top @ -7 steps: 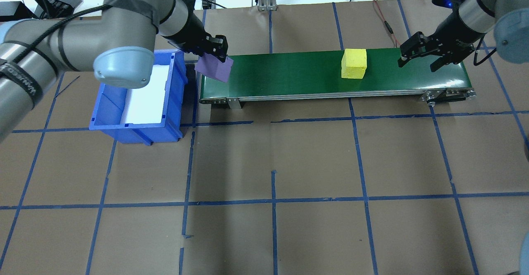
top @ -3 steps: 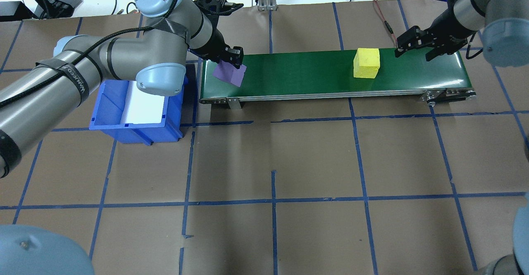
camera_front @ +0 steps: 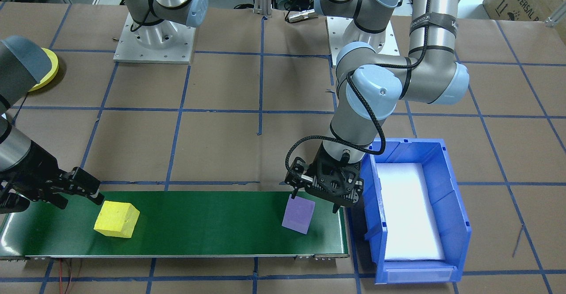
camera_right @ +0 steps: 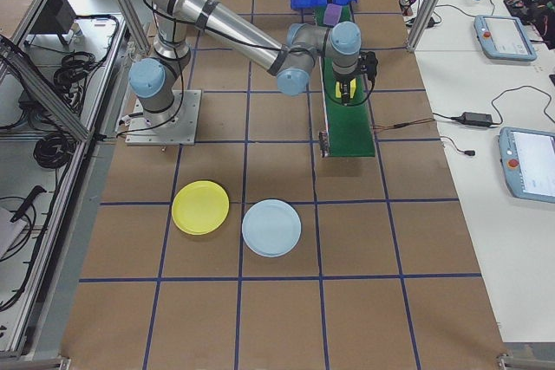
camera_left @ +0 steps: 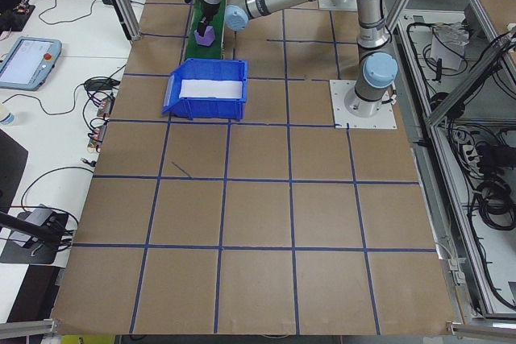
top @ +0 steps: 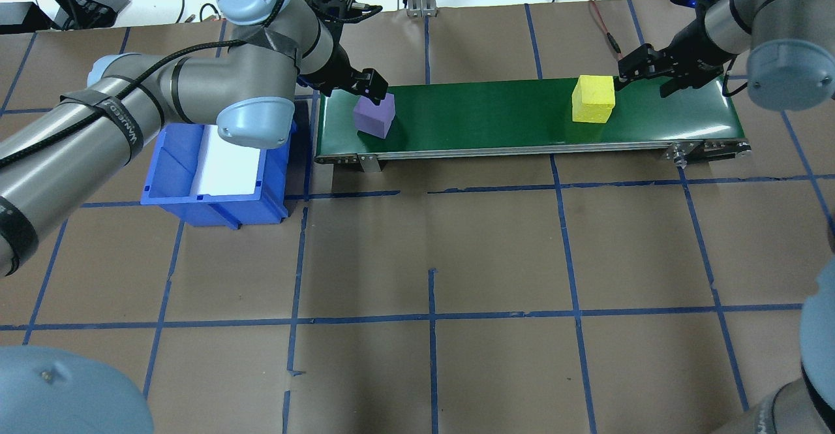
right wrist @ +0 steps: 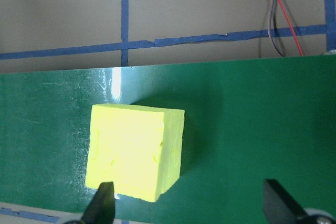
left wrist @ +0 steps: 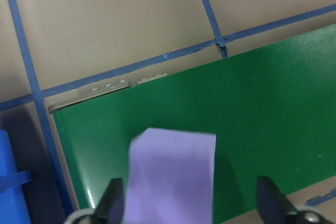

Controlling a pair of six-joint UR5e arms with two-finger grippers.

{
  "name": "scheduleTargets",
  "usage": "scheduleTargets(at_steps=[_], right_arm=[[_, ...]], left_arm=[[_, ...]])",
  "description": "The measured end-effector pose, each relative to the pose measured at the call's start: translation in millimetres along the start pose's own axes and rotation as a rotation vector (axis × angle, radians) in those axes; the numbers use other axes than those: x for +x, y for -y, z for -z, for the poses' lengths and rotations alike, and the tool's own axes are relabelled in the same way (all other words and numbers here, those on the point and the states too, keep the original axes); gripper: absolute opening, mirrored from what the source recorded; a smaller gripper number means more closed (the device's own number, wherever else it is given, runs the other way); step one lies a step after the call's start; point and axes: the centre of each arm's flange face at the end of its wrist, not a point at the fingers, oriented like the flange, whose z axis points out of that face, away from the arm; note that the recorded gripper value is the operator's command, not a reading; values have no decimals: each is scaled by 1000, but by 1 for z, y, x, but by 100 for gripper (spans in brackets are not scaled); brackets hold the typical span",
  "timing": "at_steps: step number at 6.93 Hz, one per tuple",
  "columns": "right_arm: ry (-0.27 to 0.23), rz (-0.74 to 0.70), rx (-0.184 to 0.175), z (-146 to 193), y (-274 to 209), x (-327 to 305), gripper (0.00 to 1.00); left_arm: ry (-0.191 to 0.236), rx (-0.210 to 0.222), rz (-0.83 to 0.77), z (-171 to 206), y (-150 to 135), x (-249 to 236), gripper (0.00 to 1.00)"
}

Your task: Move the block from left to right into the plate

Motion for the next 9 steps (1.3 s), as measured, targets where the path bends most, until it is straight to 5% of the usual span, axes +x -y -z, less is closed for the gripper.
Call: scheduleTargets(at_steps=[2, 5, 7, 9], right_arm=[[19, -3, -6, -12, 2, 3, 100], [20, -8, -22, -23, 2, 8, 100], [12, 3, 7, -22, 6, 9, 100], [-3, 17, 42, -22, 9, 10, 97]], left_arm=[[51, -24, 51, 30, -5, -37, 100], [168, -199, 161, 108, -45, -92, 100], [219, -257, 201, 171, -76, -94, 100], [225, -285, 240, 207, -99, -87, 100]])
